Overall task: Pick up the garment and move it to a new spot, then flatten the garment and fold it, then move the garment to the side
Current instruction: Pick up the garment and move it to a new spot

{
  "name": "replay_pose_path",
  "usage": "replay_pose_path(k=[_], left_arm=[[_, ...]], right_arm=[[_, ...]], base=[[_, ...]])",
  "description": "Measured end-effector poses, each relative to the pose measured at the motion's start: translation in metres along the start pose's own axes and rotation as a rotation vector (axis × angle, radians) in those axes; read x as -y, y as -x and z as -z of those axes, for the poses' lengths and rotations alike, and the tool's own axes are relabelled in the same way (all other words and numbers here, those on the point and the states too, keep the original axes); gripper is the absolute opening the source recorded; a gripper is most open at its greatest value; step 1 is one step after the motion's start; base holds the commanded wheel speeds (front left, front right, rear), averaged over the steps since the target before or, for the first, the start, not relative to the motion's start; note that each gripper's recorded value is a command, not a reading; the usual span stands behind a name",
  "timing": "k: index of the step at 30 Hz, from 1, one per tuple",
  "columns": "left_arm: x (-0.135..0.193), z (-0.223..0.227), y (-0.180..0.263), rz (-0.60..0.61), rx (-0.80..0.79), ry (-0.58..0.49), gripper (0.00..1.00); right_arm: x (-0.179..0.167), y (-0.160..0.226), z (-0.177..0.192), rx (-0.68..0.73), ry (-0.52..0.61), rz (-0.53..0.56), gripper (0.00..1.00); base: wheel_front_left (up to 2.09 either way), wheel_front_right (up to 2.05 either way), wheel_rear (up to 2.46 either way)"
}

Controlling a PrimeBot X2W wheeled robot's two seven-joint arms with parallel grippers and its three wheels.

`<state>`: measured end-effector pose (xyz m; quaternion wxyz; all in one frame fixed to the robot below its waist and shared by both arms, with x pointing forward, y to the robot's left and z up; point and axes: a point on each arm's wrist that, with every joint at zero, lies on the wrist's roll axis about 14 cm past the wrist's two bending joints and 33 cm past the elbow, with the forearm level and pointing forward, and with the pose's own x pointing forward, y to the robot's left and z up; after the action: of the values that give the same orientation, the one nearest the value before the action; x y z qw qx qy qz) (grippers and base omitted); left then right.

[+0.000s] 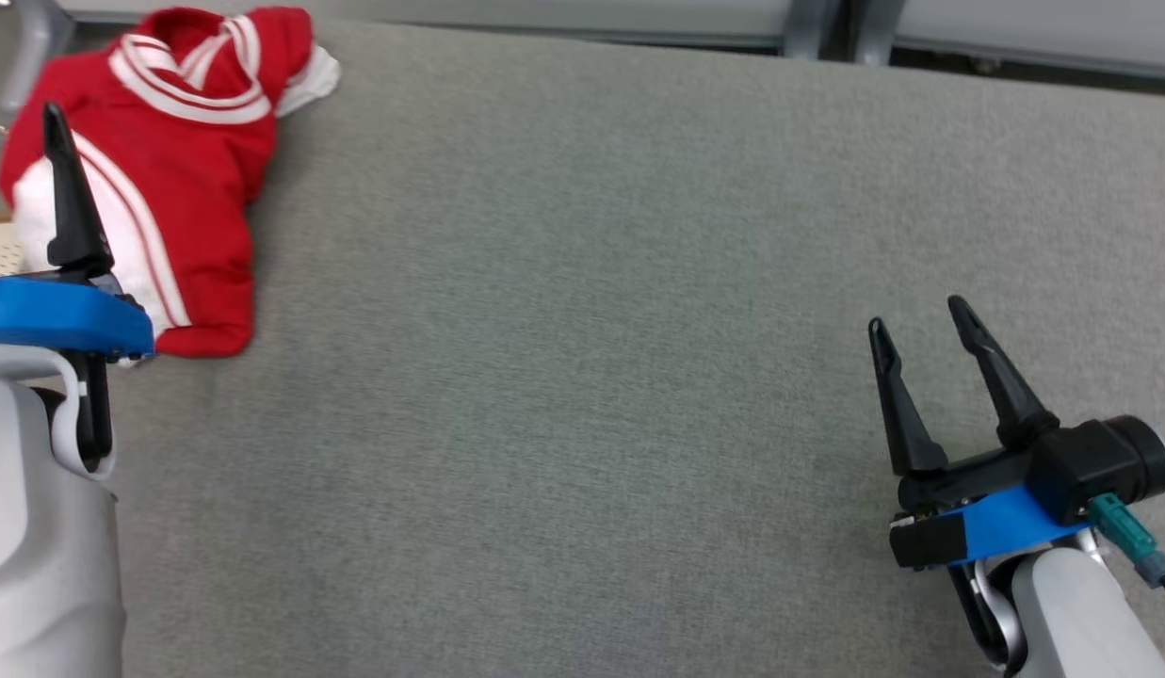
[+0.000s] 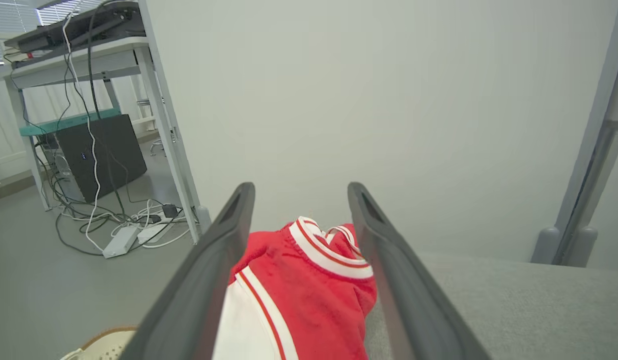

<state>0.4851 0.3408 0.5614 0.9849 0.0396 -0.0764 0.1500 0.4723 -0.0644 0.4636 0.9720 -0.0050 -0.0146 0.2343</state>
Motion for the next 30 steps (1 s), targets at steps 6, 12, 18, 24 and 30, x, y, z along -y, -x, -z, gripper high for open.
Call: replay_pose_path(k=[6, 12, 18, 24, 30], left_arm=[[0.012, 0.075, -0.015, 0.023, -0.212, -0.006, 1.00], [0.012, 0.148, 0.001, 0.020, -0.446, -0.016, 1.00], [0.012, 0.193, 0.023, 0.010, -0.630, -0.012, 1.00], [0.013, 0.212, 0.033, -0.009, -0.733, 0.022, 1.00], [0.018, 0.214, 0.032, 0.007, -0.765, 0.031, 0.00]], right_arm=[[0.021, 0.001, 0.017, -0.029, 0.013, 0.036, 1.00], [0.034, 0.001, 0.029, -0.047, 0.026, 0.053, 1.00], [0.041, 0.000, 0.038, -0.063, 0.038, 0.061, 1.00], [0.041, -0.003, 0.042, -0.064, 0.042, 0.054, 1.00], [0.040, -0.004, 0.040, -0.059, 0.048, 0.049, 1.00]], base=[[0.00, 0.00, 0.00], [0.00, 0.00, 0.00], [0.00, 0.00, 0.00], [0.00, 0.00, 0.00], [0.00, 0.00, 0.00]])
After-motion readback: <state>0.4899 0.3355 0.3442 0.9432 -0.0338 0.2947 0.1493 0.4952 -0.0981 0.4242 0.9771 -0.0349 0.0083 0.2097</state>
